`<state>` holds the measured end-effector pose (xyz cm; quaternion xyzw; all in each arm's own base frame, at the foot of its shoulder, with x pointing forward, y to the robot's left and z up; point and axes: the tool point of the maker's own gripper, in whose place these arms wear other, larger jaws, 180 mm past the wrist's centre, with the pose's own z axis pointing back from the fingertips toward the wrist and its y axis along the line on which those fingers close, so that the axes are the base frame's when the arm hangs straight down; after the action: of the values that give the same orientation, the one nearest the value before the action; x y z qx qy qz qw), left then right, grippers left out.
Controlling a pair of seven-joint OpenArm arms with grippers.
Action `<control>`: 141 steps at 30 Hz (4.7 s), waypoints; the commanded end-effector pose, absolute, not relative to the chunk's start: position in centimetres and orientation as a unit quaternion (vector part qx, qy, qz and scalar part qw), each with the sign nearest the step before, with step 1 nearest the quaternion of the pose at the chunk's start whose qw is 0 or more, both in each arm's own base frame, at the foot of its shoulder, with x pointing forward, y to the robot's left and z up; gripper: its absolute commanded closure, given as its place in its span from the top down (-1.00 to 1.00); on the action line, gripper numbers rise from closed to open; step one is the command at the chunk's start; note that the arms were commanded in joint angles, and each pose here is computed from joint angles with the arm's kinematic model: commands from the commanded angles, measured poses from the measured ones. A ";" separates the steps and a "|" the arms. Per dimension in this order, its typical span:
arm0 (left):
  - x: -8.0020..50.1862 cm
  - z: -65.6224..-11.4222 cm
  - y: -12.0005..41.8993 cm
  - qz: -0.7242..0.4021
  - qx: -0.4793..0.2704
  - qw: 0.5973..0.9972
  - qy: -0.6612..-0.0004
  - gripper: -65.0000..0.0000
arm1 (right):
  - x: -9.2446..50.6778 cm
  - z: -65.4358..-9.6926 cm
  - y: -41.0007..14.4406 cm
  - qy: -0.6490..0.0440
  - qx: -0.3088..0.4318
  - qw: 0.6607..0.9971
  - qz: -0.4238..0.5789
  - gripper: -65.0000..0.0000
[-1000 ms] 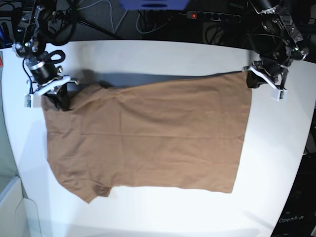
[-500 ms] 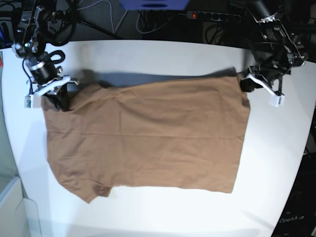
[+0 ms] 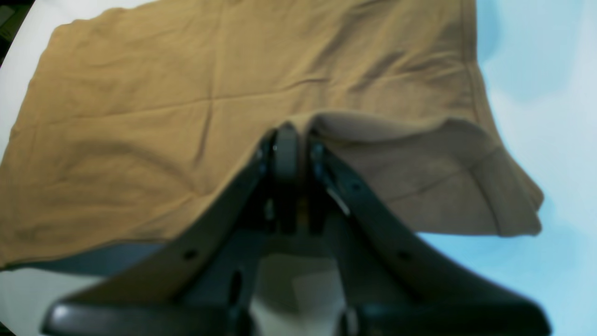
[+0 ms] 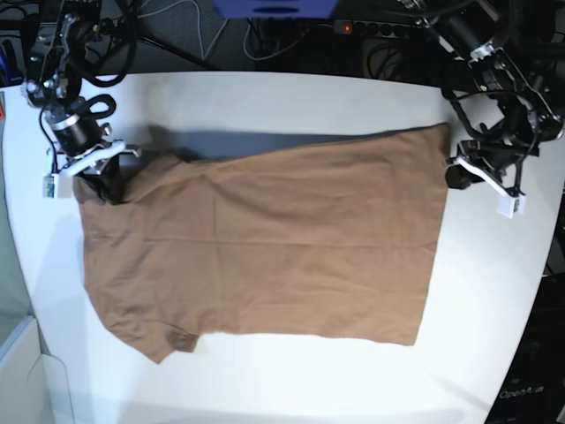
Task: Fold the T-shirt properly
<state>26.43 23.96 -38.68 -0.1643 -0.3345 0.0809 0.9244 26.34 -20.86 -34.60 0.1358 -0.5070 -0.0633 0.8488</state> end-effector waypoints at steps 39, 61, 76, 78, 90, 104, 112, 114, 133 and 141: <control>18.2 -46.6 23.5 0.051 -0.195 0.965 -0.165 -0.09 | 27.2 -33.4 -19.7 -0.523 0.151 0.838 -0.038 -0.98; 18.9 -46.4 22.2 0.028 -0.204 0.965 -0.165 -0.89 | 27.4 -33.2 -19.6 -0.526 0.151 0.836 -0.037 -0.98; 26.4 -42.0 23.5 0.052 -0.210 0.946 -0.240 -0.89 | 29.0 -31.6 -20.5 -0.544 0.139 0.827 -0.017 -0.98; 27.9 -41.1 23.4 0.049 -0.213 0.942 -0.255 -0.89 | 29.3 -31.4 -20.6 -0.548 0.139 0.825 -0.016 -0.98; 33.8 -37.7 19.5 0.066 -0.265 0.910 -0.311 -0.90 | 30.7 -32.9 -21.9 -0.536 0.137 0.832 -0.033 -0.98; 36.9 -35.0 21.4 0.128 -0.263 0.884 -0.364 -0.90 | 34.3 -32.7 -20.7 -0.539 0.098 0.836 0.030 -0.98; 38.2 -34.5 23.5 0.141 -0.256 0.879 -0.378 -0.90 | 35.8 -33.5 -21.3 -0.532 0.079 0.842 0.032 -0.99; 38.6 -34.6 23.8 0.147 -0.258 0.875 -0.382 -0.90 | 36.2 -33.6 -21.5 -0.531 0.079 0.843 0.029 -0.99; 42.6 -32.6 22.8 0.153 -0.291 0.852 -0.407 -0.90 | 38.5 -31.9 -22.2 -0.549 0.073 0.832 0.030 -0.98; 42.9 -34.0 22.5 0.173 -0.304 0.845 -0.404 -0.90 | 39.3 -33.4 -22.8 -0.534 0.078 0.842 0.014 -0.98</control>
<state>41.58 21.89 -36.11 -0.3040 -0.3749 0.1796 0.8572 38.08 -22.32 -35.64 0.0828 -0.5036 0.0099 0.8599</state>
